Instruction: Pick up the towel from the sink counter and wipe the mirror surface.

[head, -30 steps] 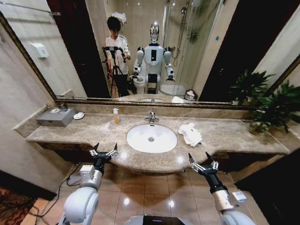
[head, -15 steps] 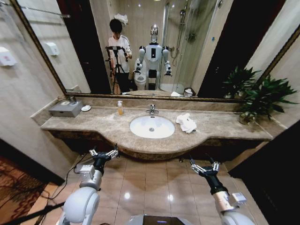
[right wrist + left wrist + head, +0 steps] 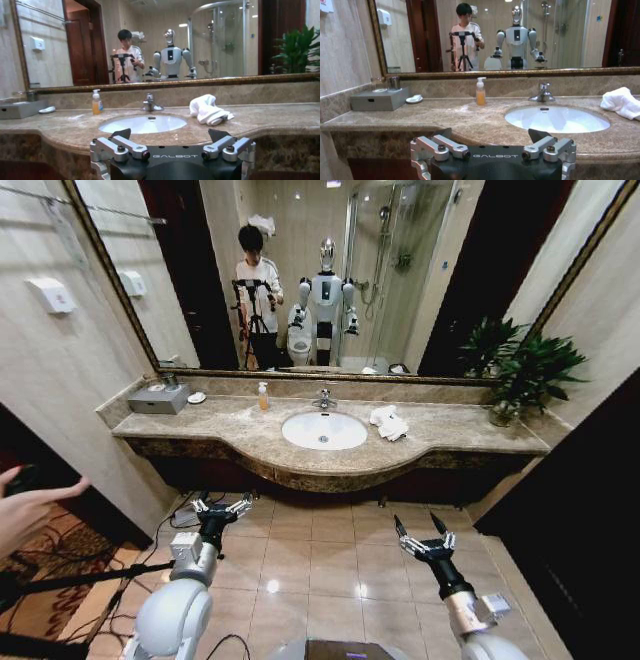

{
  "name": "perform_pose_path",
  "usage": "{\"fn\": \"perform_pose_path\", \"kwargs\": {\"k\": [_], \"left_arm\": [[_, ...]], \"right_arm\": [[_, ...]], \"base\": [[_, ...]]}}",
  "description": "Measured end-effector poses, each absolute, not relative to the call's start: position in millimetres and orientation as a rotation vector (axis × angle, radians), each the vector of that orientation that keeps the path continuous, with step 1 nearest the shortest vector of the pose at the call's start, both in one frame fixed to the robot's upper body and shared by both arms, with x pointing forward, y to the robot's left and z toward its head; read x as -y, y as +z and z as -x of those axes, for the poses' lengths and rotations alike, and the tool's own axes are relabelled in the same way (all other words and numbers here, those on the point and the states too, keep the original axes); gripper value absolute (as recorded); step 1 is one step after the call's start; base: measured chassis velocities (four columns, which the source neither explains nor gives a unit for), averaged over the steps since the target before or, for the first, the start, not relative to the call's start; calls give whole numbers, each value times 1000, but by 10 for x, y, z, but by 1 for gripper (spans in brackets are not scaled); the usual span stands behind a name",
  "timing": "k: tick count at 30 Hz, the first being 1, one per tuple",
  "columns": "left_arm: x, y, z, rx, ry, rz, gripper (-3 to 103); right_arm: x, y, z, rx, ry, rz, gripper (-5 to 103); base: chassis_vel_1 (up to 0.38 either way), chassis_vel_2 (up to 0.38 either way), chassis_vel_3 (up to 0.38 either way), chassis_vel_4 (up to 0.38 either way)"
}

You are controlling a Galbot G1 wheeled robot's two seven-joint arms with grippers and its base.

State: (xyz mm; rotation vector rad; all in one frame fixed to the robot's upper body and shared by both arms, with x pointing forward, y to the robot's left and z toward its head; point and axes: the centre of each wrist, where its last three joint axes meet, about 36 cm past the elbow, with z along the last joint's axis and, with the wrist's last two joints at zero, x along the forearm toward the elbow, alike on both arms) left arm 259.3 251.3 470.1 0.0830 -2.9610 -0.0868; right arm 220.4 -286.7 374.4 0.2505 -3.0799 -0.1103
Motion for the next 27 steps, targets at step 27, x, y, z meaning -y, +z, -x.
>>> {"fn": "perform_pose_path", "kwargs": {"k": [27], "left_arm": [[-2512, 4701, -2593, 2961, -87, -83, 100]], "right_arm": [[3211, 4273, -2424, 3091, -136, 94, 100]], "base": [[-13, 8, 16, -14]]}}
